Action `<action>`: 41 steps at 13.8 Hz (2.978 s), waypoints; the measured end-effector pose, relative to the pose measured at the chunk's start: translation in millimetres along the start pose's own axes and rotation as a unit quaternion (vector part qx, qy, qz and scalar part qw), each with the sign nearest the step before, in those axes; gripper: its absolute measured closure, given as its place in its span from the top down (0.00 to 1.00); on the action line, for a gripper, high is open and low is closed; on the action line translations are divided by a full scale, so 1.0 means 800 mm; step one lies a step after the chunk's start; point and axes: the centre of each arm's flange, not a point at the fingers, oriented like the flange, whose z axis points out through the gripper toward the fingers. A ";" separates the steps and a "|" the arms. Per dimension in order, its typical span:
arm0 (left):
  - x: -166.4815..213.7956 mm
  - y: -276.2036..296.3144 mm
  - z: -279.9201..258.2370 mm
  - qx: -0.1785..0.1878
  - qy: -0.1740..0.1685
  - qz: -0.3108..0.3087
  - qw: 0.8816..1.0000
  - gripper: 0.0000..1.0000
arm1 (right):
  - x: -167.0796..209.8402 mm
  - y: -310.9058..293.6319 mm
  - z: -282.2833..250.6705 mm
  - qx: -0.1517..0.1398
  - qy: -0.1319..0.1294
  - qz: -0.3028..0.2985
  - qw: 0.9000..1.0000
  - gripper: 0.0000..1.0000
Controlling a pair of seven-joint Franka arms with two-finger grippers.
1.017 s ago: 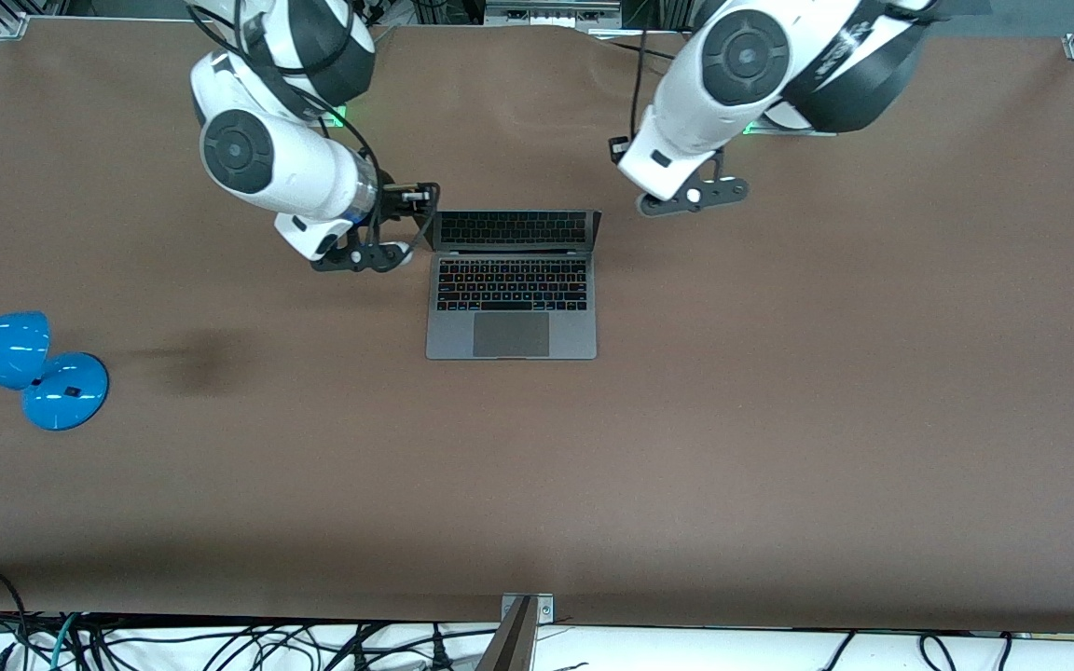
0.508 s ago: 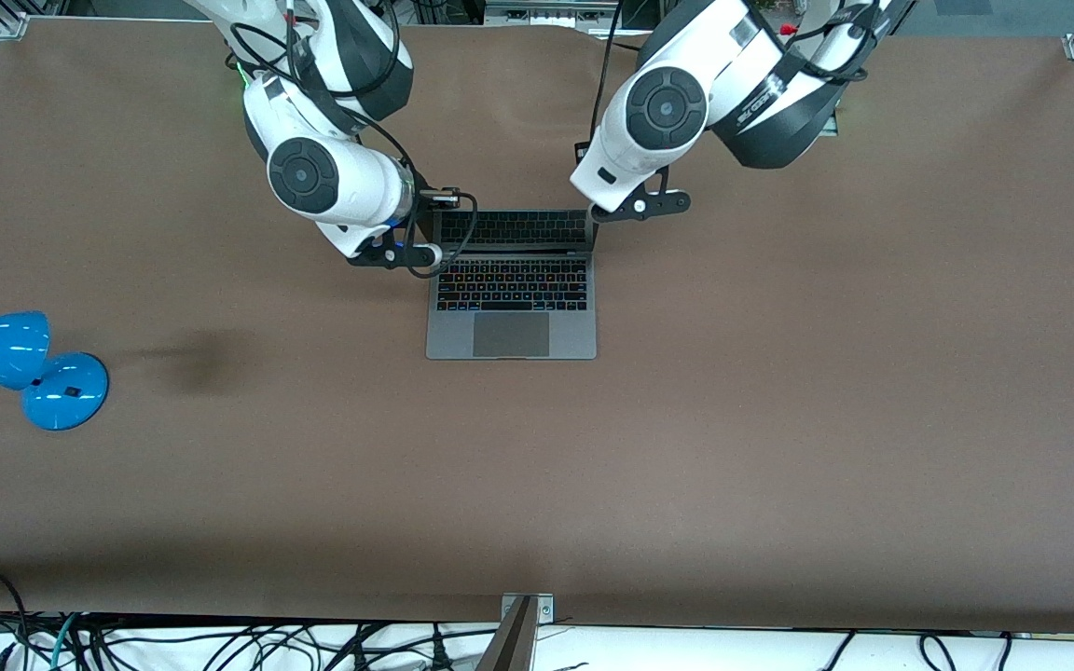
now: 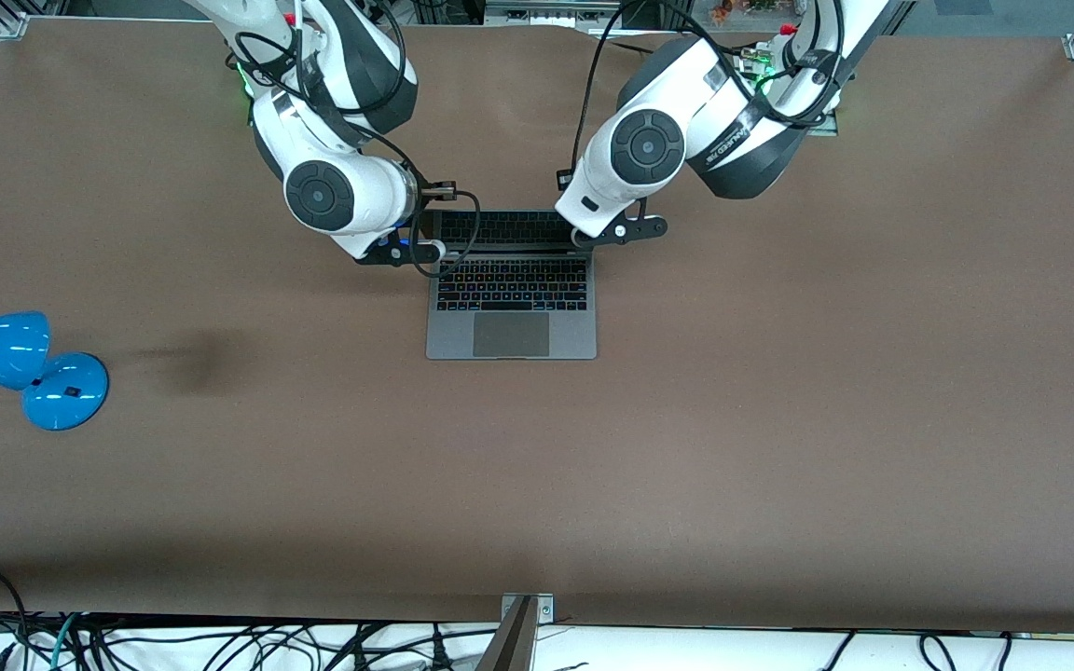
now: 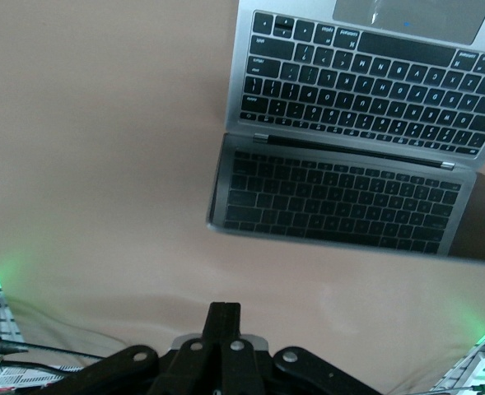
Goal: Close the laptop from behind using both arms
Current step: 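Lower both grippers onto the back of the laptop screen, then push the screen down toward the keyboard with both grippers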
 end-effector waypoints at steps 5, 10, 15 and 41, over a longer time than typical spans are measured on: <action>0.026 0.006 0.019 -0.015 0.003 -0.006 1.000 0.01 | 0.015 0.007 -0.005 0.012 0.022 -0.025 0.999 0.05; 0.044 0.009 0.025 -0.033 0.014 -0.011 0.999 0.01 | 0.034 0.017 -0.011 0.001 0.064 -0.027 0.998 0.05; 0.066 0.006 0.030 -0.040 0.035 -0.015 0.998 0.01 | 0.063 0.030 -0.003 0.003 0.085 -0.021 0.996 0.05; 0.187 -0.003 0.102 -0.062 0.081 -0.036 0.994 0.01 | 0.220 0.045 0.010 0.058 0.109 -0.008 0.992 0.05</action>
